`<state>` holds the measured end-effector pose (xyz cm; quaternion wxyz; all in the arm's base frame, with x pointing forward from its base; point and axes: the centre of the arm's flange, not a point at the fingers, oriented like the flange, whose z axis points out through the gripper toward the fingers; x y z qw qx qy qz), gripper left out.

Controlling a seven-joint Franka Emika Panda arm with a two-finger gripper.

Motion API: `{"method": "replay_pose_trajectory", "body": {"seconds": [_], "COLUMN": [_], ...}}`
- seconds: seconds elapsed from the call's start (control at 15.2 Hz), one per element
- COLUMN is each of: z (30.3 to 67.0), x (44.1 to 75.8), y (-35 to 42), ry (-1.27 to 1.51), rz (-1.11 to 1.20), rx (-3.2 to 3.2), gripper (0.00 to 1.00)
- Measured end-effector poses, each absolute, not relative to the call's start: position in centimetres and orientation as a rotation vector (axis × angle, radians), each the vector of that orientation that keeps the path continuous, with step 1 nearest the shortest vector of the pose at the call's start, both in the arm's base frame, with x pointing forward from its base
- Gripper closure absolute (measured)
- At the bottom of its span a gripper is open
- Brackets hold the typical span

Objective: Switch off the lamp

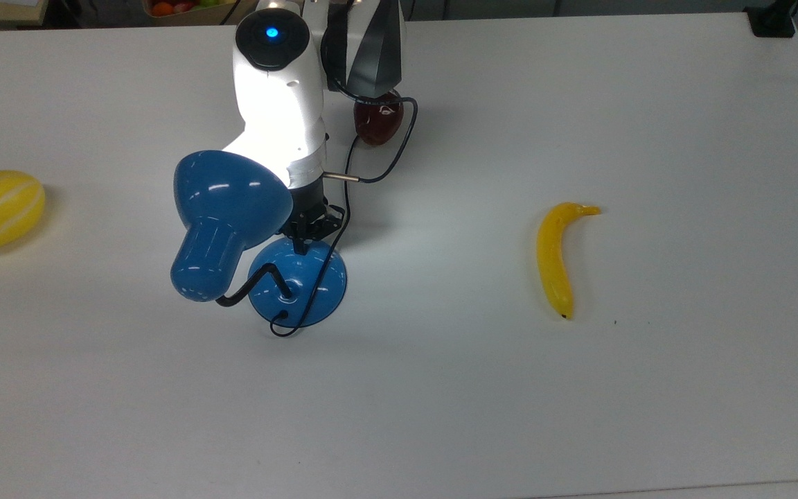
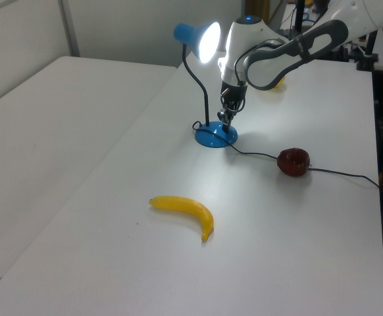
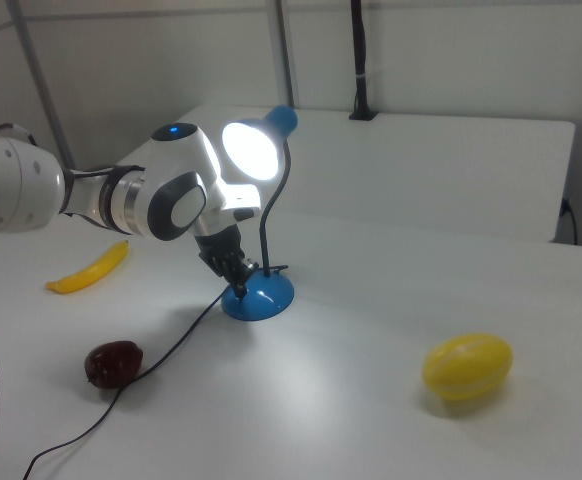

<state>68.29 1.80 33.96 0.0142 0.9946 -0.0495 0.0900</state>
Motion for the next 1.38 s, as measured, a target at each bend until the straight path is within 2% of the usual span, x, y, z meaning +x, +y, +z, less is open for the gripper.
{"method": "replay_pose_trajectory", "body": {"seconds": [0.53, 0.92, 1.12, 1.38], "z": [32.8, 33.6, 37.2, 45.8], "x": [66.5, 66.3, 64.6, 59.3], "y": [1.6, 1.5, 1.2, -0.5], "ry": [-0.178, -0.184, -0.194, -0.17], "rz": [0.217, 0.223, 0.117, -0.108], "rx": [3.103, 3.105, 3.117, 3.141], "gripper": [0.99, 0.99, 0.99, 0.97]}}
